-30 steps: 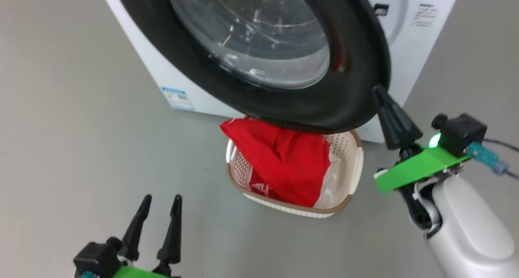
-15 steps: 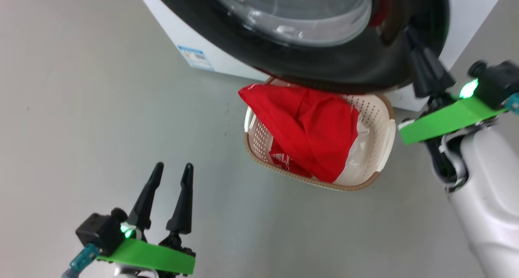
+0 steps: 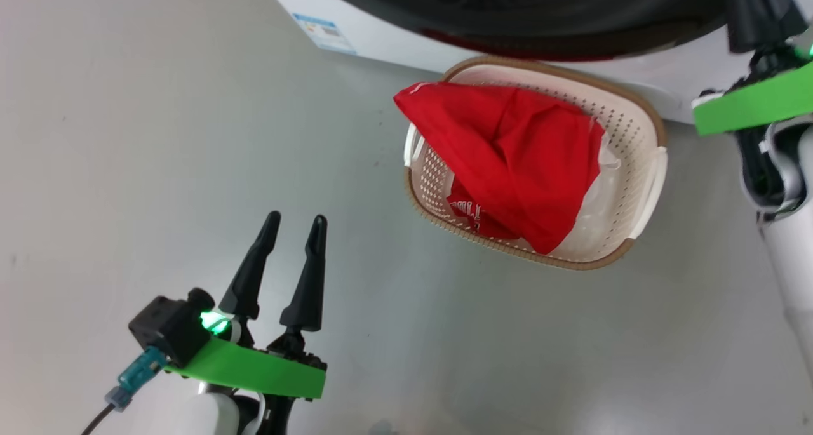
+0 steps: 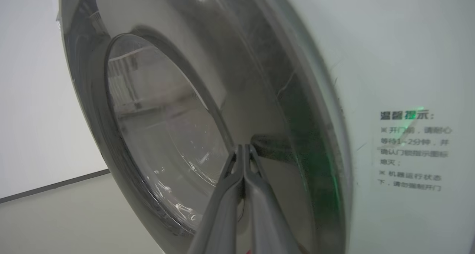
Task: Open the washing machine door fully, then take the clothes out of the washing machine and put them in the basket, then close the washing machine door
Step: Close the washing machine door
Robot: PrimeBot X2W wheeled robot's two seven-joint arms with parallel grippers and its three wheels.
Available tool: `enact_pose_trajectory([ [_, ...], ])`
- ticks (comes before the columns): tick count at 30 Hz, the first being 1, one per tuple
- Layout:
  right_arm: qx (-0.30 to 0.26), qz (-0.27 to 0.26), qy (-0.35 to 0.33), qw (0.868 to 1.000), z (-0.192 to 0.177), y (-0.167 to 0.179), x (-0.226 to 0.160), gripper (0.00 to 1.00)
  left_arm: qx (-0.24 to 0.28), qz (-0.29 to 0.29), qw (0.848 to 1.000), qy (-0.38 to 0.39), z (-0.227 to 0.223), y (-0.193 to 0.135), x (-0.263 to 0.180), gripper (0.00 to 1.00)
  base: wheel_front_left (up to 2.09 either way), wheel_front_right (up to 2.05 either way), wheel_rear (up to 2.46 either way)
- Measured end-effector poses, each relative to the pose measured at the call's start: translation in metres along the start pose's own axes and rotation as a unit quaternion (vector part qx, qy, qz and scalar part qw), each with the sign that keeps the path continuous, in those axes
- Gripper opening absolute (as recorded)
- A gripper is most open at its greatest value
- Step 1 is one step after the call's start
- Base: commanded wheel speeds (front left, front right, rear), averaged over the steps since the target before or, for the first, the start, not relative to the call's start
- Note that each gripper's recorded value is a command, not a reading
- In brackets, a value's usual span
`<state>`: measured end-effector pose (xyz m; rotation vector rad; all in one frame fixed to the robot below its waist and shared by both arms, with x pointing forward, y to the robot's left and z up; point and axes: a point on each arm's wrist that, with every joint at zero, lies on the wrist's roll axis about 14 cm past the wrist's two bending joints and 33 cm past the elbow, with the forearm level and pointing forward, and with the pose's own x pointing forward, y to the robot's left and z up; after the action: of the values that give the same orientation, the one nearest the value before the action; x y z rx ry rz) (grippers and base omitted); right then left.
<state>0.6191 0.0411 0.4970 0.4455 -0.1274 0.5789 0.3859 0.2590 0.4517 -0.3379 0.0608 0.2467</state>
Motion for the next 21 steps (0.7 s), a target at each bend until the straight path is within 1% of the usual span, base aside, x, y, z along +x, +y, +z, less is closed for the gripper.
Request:
enact_pose_trajectory([
  [9,0.020,0.002,-0.008,1.000,-0.011,-0.002,0.013,0.00,0.005,0.006,1.000,0.005,-0.003,0.003,0.004,1.00,0.00,0.00,0.00],
  [15,0.009,0.010,-0.005,1.000,-0.007,0.005,0.010,0.00,0.001,0.003,1.000,0.002,-0.002,0.001,0.004,1.00,0.00,0.00,0.00],
  [18,0.005,0.010,0.005,1.000,-0.009,0.008,0.001,0.00,-0.001,0.004,1.000,-0.001,0.001,0.001,0.003,1.00,0.00,0.00,0.00],
  [19,0.005,0.011,0.013,1.000,-0.012,0.010,-0.005,0.01,-0.001,0.004,1.000,-0.003,0.002,0.002,0.002,1.00,0.00,0.00,0.00],
  [21,0.007,0.011,0.028,1.000,-0.020,0.015,-0.017,0.16,0.001,0.003,1.000,-0.008,0.005,0.002,0.002,1.00,0.00,0.00,0.00],
])
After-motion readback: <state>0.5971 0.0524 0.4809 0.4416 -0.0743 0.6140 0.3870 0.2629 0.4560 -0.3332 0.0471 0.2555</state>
